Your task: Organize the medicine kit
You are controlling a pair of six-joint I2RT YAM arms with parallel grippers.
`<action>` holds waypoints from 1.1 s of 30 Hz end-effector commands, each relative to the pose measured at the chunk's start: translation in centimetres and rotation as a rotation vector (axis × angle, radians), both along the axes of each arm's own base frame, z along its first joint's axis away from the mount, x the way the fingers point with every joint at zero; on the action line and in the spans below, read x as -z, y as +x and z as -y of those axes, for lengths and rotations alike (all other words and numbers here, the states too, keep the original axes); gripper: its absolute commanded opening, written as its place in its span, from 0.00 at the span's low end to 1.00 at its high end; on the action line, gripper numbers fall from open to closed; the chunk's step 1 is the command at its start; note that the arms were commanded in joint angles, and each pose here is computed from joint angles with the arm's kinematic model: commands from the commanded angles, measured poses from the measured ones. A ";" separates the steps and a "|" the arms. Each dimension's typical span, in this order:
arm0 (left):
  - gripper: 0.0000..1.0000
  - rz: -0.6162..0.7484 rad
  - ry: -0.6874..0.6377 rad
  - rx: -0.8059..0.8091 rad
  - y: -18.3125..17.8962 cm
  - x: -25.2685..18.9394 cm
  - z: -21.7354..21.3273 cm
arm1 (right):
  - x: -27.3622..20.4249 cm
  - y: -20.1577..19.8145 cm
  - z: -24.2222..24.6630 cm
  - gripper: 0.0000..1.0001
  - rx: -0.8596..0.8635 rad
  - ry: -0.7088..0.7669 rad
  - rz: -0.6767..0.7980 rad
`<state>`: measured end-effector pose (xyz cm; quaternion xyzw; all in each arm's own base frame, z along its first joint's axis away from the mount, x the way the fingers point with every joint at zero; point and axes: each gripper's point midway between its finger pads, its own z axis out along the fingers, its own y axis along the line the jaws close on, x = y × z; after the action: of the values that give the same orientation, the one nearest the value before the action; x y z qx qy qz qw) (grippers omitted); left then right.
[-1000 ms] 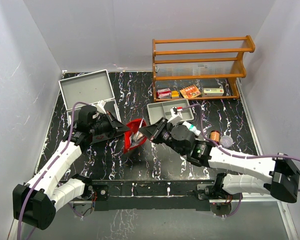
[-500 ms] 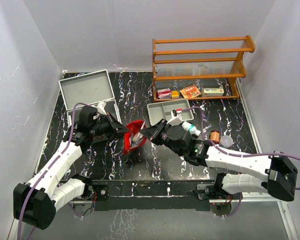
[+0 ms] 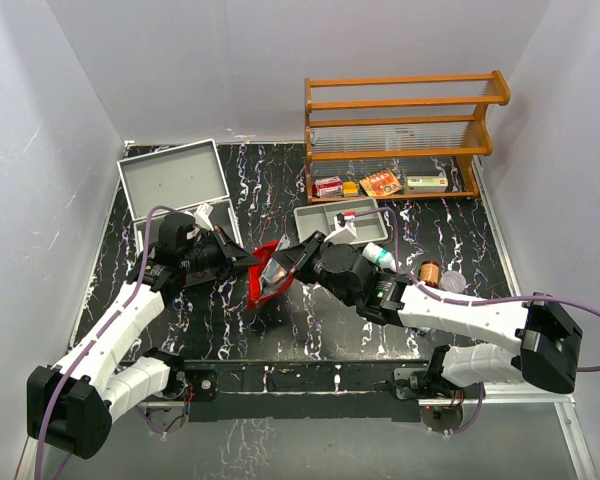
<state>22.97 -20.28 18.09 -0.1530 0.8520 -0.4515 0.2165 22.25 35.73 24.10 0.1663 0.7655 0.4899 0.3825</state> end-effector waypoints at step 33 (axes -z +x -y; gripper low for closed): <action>0.00 0.055 -0.061 0.030 -0.3 -2.7 0.6 | 1.3 -0.7 -1.1 0.00 -0.033 0.091 -0.044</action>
<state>22.99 -20.43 18.36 -0.1539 0.8489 -0.4574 0.2155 21.04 36.60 22.37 0.1636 0.7715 0.5116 0.3410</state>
